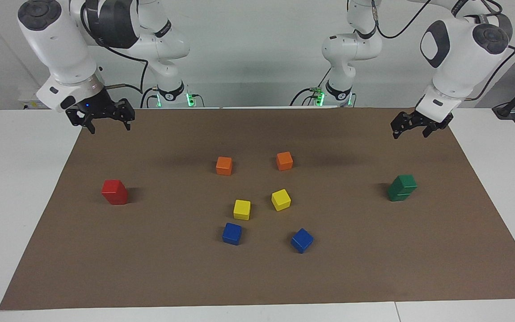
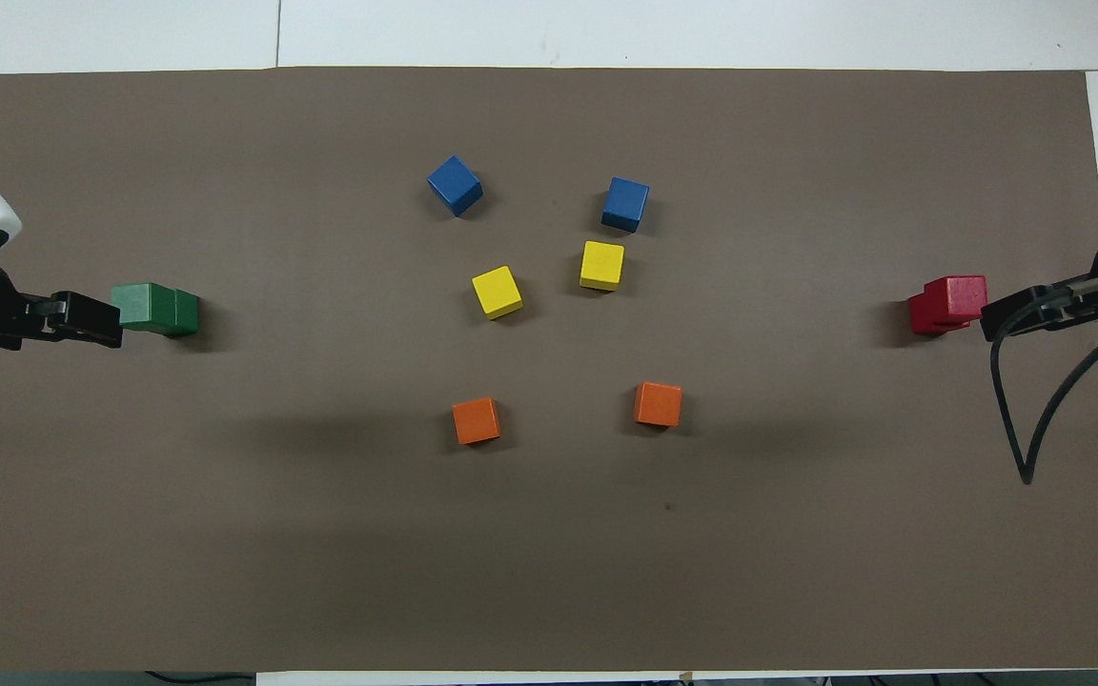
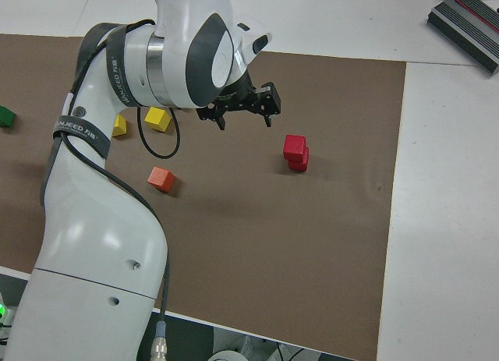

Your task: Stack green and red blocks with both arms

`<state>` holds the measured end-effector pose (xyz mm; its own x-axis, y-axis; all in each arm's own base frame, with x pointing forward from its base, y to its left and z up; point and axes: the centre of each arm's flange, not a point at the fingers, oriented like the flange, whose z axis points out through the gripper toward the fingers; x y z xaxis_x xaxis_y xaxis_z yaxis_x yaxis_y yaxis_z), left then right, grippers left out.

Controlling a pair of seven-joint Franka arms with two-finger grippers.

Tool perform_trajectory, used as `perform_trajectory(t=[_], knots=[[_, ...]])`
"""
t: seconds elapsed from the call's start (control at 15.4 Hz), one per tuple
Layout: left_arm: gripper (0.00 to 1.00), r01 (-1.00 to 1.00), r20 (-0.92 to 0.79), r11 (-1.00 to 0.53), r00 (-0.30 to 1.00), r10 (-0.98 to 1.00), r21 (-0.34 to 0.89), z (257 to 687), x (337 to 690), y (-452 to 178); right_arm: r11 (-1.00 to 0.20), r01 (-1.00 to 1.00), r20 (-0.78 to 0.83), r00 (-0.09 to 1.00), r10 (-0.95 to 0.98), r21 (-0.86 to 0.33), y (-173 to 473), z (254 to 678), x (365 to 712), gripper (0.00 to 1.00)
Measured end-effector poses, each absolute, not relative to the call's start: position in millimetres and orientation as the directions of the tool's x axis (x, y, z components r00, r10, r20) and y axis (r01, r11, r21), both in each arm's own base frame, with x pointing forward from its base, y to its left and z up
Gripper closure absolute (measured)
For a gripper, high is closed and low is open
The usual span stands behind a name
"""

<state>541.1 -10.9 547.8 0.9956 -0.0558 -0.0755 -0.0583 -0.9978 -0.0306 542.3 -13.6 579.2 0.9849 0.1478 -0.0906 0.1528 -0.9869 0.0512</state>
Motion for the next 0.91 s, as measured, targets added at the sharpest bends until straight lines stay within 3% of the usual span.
perform_trajectory(t=[0.91], knots=[[0.00, -0.052, -0.029, -0.998, 0.998, -0.051, -0.035, 592.3, 534.1, -30.4, -0.989, 0.146, -0.084, 0.986, 0.142, 0.034, -12.9, 580.9, 542.5, 0.00]])
